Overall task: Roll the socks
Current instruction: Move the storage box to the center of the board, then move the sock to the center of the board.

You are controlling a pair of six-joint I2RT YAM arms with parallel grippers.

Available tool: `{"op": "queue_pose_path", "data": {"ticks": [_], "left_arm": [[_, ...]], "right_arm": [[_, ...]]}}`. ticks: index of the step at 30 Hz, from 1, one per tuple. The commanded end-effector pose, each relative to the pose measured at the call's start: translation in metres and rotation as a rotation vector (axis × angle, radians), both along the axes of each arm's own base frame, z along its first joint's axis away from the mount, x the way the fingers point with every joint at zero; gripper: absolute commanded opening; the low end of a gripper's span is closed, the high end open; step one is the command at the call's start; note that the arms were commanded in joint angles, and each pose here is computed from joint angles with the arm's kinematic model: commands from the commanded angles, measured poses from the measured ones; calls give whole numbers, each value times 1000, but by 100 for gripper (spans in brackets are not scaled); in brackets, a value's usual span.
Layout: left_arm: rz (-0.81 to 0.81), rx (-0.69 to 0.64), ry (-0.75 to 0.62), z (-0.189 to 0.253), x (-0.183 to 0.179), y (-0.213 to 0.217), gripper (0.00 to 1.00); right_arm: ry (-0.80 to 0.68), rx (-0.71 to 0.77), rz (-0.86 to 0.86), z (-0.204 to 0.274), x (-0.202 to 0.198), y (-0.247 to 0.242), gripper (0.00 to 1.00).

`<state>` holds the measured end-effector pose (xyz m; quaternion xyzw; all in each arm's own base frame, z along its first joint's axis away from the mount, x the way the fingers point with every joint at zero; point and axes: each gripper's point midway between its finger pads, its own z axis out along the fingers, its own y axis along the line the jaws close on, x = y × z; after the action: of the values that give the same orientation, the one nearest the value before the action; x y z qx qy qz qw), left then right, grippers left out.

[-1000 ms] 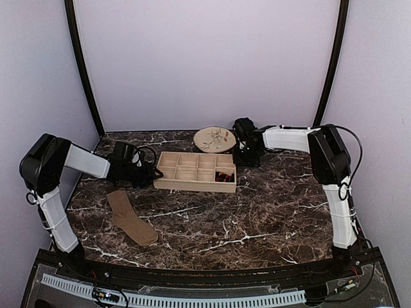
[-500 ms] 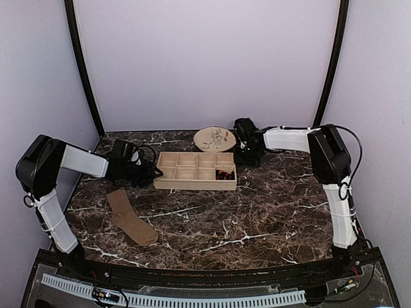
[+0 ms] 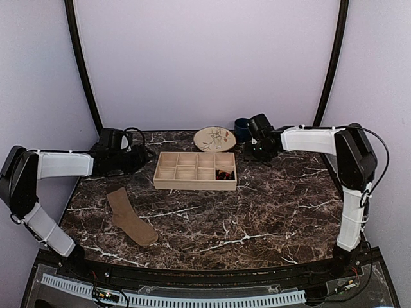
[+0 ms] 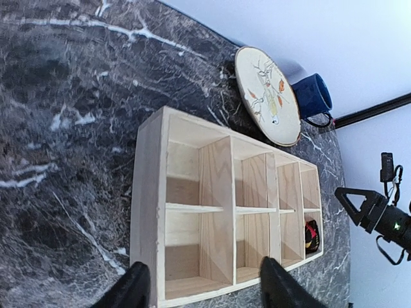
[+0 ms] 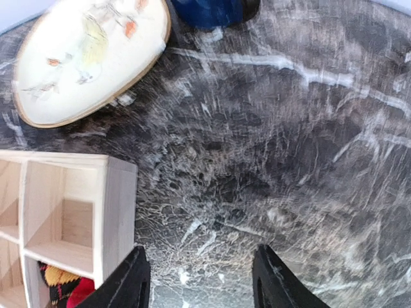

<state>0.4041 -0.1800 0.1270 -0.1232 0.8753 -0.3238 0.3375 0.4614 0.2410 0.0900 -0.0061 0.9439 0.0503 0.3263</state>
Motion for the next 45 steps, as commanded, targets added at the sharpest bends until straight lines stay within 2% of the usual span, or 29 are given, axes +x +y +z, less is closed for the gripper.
{"op": "queue_pose_path", "data": {"ticks": [1,4,6,7,10,11,14,18,22,25,27,29,31,32,34,35,37,41,45], "left_arm": [[33,11,-86,32,-9,10,76],[47,6,-187,64,-15,13,92],[51,16,-282,94,-23,13,99],[51,32,-321,105,-29,13,99],[26,81,-438,135,-47,8,99],[15,81,-465,141,-54,5,99],[12,31,-503,150,-68,8,99],[141,-26,-441,144,-78,30,99],[210,-116,-314,126,-86,38,99],[149,-220,-343,129,-95,27,99],[176,-251,-318,121,-97,31,91],[155,-251,-282,114,-99,30,89],[145,-131,-241,105,-97,36,79],[166,-34,-167,88,-101,45,78],[234,61,-116,75,-105,64,78],[261,93,-108,70,-108,72,78],[307,161,-71,59,-115,86,78],[329,276,51,30,-129,101,78],[358,341,116,15,-138,113,78]], "right_arm": [[-208,30,40,60,-2,0,58],[-341,43,53,97,-11,-5,78],[-458,85,34,131,-13,-10,98],[-517,127,14,146,-14,-13,100],[-666,265,-121,176,-20,-34,99],[-693,332,-118,183,-22,-33,99],[-714,451,46,196,-25,-5,99],[-687,512,139,202,-25,16,83],[-633,508,213,197,-29,31,78],[-611,475,241,189,-37,37,77],[-588,451,253,182,-44,41,77],[-577,405,283,177,-53,51,76],[-546,328,334,168,-69,70,77],[-533,289,353,166,-76,79,78],[-487,282,436,166,-101,110,78],[-511,175,446,164,-105,114,81],[-496,97,513,153,-125,137,82],[-453,4,688,130,-173,189,85],[-402,-16,863,107,-213,238,86]]}}
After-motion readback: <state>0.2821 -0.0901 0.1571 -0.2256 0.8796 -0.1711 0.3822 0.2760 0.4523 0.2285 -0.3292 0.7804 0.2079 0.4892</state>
